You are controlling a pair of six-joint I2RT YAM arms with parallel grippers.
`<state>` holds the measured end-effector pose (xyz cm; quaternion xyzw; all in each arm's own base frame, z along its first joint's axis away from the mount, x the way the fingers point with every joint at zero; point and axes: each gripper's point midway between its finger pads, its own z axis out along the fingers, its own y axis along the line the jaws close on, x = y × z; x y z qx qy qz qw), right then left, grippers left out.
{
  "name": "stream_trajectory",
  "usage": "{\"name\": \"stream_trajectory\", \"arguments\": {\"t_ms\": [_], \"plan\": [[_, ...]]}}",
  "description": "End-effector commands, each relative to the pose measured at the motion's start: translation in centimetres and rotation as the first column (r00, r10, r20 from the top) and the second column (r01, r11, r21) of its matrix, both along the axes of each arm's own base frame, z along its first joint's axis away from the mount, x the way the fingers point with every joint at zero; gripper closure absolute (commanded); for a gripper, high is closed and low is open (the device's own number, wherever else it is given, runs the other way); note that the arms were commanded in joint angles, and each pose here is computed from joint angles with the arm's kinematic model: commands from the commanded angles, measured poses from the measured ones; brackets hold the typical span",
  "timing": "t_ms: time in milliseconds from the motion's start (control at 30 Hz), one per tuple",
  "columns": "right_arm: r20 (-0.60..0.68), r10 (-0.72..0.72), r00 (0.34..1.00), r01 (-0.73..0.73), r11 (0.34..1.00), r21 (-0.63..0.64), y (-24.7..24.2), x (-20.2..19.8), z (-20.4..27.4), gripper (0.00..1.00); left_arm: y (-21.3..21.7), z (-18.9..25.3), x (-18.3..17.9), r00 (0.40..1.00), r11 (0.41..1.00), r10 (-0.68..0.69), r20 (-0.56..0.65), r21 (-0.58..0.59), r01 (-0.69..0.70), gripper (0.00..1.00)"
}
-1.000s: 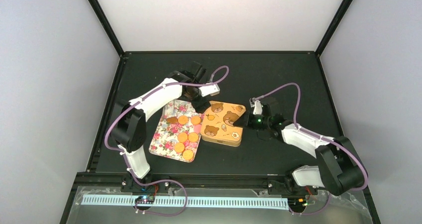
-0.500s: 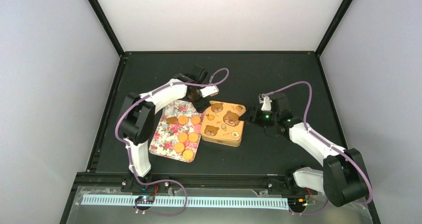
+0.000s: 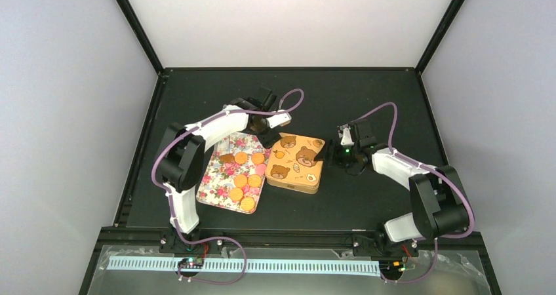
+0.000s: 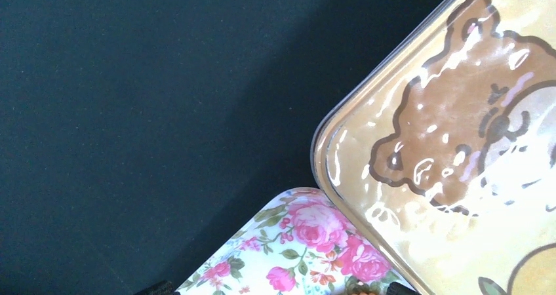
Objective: Pack the cookies
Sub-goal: Press the box lid onto the packing box.
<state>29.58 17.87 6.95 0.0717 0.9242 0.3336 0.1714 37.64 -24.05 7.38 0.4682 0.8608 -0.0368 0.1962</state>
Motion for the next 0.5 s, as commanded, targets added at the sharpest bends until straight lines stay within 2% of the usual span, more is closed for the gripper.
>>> {"name": "stream_trajectory", "arguments": {"t_ms": [0,233,333,467], "plan": [[0.005,0.01,1.0,-0.01,1.0,0.017,0.2,-0.1,-0.7,0.33,-2.0,3.0,0.3,0.999,0.997,-0.005,0.046,-0.078,0.009,0.15],[-0.001,0.021,1.0,-0.021,1.0,0.013,0.1,-0.7,-1.4,0.44,-2.6,4.5,0.1,0.998,0.994,-0.006,0.06,-0.105,0.012,0.16],[-0.015,0.016,1.0,-0.016,1.0,0.006,0.0,-0.8,-2.1,0.52,-2.7,4.4,-0.2,0.998,0.995,-0.013,0.056,-0.099,0.018,0.16],[-0.045,0.014,0.999,-0.015,1.0,-0.009,-0.5,-1.4,-3.6,0.56,-2.2,4.2,-0.2,0.998,0.997,-0.007,0.057,-0.073,0.011,0.15]]}}
